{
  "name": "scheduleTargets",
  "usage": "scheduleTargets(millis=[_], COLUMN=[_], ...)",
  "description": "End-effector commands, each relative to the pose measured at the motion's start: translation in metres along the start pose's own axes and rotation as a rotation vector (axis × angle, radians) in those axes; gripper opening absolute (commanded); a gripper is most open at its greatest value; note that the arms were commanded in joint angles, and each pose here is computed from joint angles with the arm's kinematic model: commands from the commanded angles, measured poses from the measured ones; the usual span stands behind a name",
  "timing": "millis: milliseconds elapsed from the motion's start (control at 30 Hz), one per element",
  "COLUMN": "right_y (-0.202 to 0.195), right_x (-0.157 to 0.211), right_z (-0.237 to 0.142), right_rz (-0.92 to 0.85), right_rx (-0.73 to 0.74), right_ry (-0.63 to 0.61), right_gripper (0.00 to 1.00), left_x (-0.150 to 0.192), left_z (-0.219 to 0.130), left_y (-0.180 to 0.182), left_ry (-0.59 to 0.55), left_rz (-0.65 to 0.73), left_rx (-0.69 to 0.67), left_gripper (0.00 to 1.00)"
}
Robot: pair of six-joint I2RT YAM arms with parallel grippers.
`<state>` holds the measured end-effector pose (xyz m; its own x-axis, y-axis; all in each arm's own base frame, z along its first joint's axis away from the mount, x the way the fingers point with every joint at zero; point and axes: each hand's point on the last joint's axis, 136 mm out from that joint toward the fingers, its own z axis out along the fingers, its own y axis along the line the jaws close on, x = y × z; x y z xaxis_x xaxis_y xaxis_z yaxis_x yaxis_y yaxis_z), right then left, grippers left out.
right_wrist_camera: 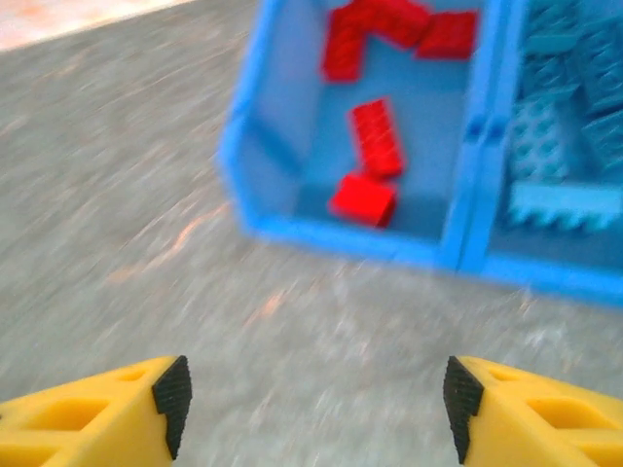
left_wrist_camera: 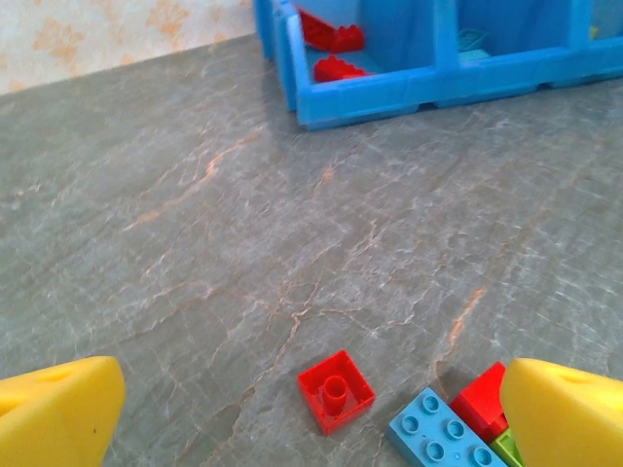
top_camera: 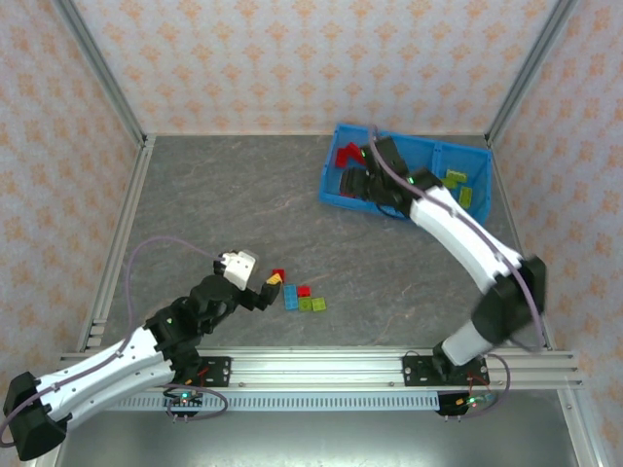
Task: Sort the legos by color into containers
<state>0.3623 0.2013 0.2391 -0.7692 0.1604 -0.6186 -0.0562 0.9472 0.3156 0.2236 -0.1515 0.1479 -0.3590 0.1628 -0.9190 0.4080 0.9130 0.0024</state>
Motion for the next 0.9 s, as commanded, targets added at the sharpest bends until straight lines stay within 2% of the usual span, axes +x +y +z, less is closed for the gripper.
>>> scheduleTargets(millis=[0,200,300,400,533,633,867], right_y=[0.022,-0.004,-0.005,-0.012,-0.016,-0.015,-0.017], right_x=[0.039,0.084,0.093,0.093,0.091,0.092,0.099], right_z=[-0.034,-0.067,-0.066,-0.055,-0.041,-0.038,-0.032], right_rz=[-0.063,-0.107,-0.092,-0.090,-0.106,-0.110,-0.088], right_rx=[-0.188,-0.204,-0.230,-0.182,-0.116,-0.109,-0.108], right_ry=[0.030,0.066,0.067,0.071,0.103,0.121,0.136], right_gripper=[0.76,0.83,0.87,0.87,0.87,0.87,0.87], left_x=[-0.020,-0.010,0.003,0.018,0.042,0.058,0.081], left_z=[0.002,0.022,0.037,0.057,0.080,0.090,0.089], left_y=[0.018,0.016,0.017,0.012,0.002,-0.010,-0.006], left_ry=[-0.024,0.178,0.330,0.476,0.637,0.673,0.714], left_rz=[-0.209,-0.303,-0.357,-0.391,-0.400,-0.448,-0.450], left_rx=[-0.114,-0.193,-0.262,-0.312,-0.355,-0.317,-0.358], left_gripper=[1.00,1.00,1.00,1.00,0.86,0.78,0.76])
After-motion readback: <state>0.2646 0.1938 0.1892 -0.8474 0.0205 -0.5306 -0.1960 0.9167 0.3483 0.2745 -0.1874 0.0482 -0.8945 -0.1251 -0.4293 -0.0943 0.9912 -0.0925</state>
